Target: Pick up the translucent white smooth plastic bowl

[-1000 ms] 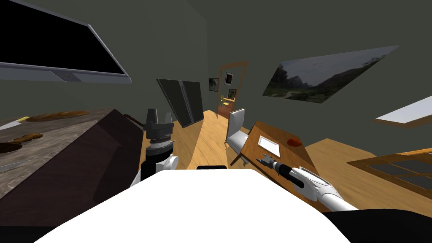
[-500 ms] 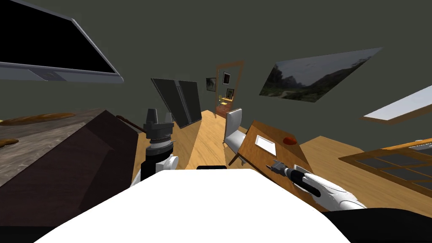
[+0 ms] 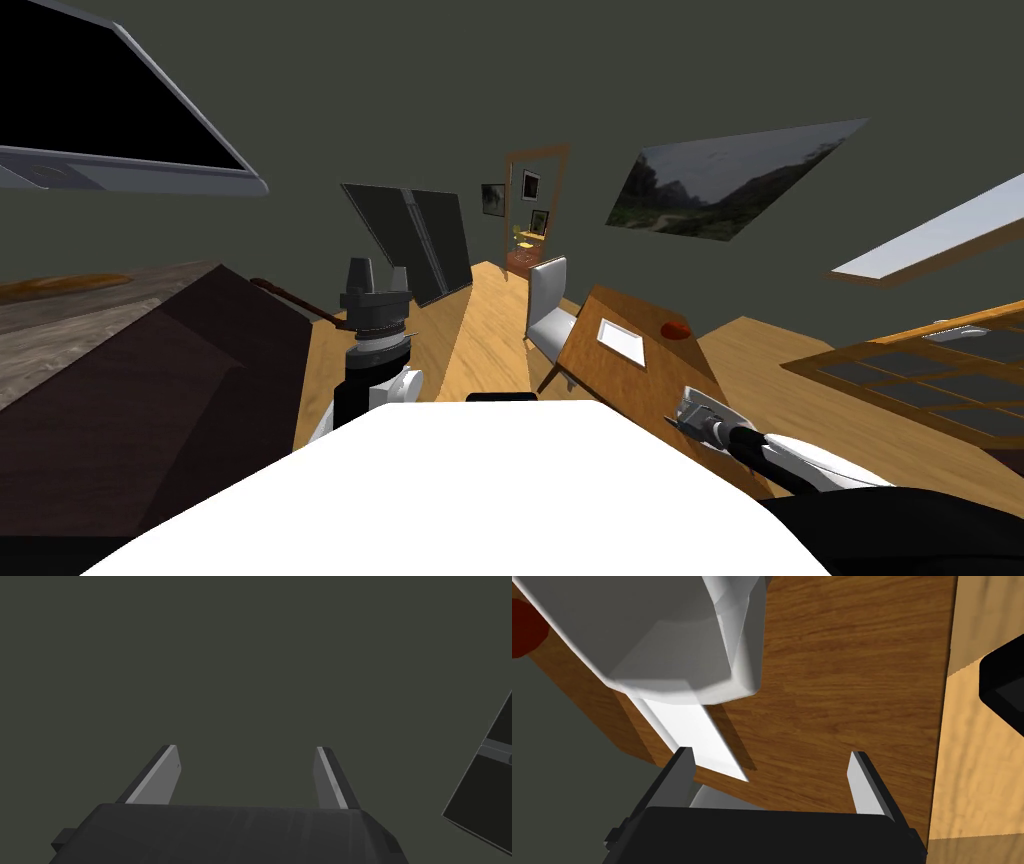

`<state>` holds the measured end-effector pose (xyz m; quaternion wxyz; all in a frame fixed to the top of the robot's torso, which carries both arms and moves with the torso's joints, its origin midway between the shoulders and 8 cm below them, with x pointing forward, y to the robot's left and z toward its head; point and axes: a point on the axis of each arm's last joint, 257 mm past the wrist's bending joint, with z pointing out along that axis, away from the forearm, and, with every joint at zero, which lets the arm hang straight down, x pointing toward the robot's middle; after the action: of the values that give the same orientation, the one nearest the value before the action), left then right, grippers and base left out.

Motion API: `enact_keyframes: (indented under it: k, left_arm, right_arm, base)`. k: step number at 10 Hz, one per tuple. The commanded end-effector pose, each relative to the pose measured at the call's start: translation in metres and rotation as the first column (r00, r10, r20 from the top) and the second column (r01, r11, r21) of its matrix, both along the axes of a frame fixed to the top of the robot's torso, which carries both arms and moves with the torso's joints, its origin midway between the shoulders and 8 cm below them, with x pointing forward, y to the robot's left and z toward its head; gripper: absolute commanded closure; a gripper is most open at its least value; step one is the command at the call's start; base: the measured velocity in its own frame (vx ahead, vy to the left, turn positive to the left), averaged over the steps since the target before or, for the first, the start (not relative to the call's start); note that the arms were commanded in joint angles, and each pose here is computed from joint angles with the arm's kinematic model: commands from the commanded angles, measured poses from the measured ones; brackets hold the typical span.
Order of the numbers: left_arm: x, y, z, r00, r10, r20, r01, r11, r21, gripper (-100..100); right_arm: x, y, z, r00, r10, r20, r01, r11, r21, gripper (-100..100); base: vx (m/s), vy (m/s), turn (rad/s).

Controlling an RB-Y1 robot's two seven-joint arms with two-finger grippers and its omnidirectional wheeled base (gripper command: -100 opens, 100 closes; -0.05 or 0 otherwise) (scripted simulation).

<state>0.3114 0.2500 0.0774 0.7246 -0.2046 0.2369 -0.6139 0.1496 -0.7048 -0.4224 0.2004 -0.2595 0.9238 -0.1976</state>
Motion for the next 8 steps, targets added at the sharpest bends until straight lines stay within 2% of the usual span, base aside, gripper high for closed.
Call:
enact_keyframes:
  k: [1, 2, 3, 4, 5, 6, 7, 8]
  left_arm:
    - [0.0, 0.0, 0.0, 1.0, 0.0, 0.0, 0.0, 1.0, 0.0, 0]
    - [0.0, 0.0, 0.0, 1.0, 0.0, 0.0, 0.0, 1.0, 0.0, 0]
    - [0.0, 0.0, 0.0, 1.0, 0.0, 0.0, 0.0, 1.0, 0.0, 0]
    - [0.0, 0.0, 0.0, 1.0, 0.0, 0.0, 0.0, 1.0, 0.0, 0]
    - [0.0, 0.0, 0.0, 1.0, 0.0, 0.0, 0.0, 1.0, 0.0, 0]
    - [0.0, 0.0, 0.0, 1.0, 0.0, 0.0, 0.0, 1.0, 0.0, 0]
    - [0.0, 0.0, 0.0, 1.0, 0.0, 0.0, 0.0, 1.0, 0.0, 0]
    - [0.0, 0.0, 0.0, 1.0, 0.0, 0.0, 0.0, 1.0, 0.0, 0]
  right_arm:
    - [-0.032, -0.024, 0.005, 0.997, -0.001, -0.078, -0.004, 0.998, -0.062, -100]
    - [-0.044, -0.03, 0.005, 0.995, -0.002, -0.104, -0.006, 0.997, -0.076, -100]
    - [-0.036, -0.025, 0.005, 0.996, 0.003, -0.084, -0.008, 0.998, -0.059, -100]
    - [-0.038, -0.026, 0.005, 0.996, 0.001, -0.088, -0.006, 0.998, -0.064, 0]
    - [-0.044, -0.021, -0.006, 0.996, -0.01, -0.094, 0.005, 0.998, -0.063, -100]
    - [-0.049, -0.017, -0.016, 0.995, -0.019, -0.1, 0.013, 0.998, -0.062, -100]
    - [-0.046, -0.019, -0.012, 0.995, -0.014, -0.096, 0.008, 0.998, -0.06, -100]
    - [-0.047, -0.019, -0.013, 0.995, -0.014, -0.097, 0.008, 0.998, -0.061, 100]
  base:
    - [0.017, -0.071, -0.081]
    - [0.041, -0.086, -0.075]
    - [0.02, -0.038, -0.007]
    - [0.003, -0.007, 0.004]
    - [0.021, -0.043, 0.078]
    - [0.046, -0.082, 0.113]
    - [0.022, -0.04, 0.025]
    - [0.004, -0.008, -0.002]
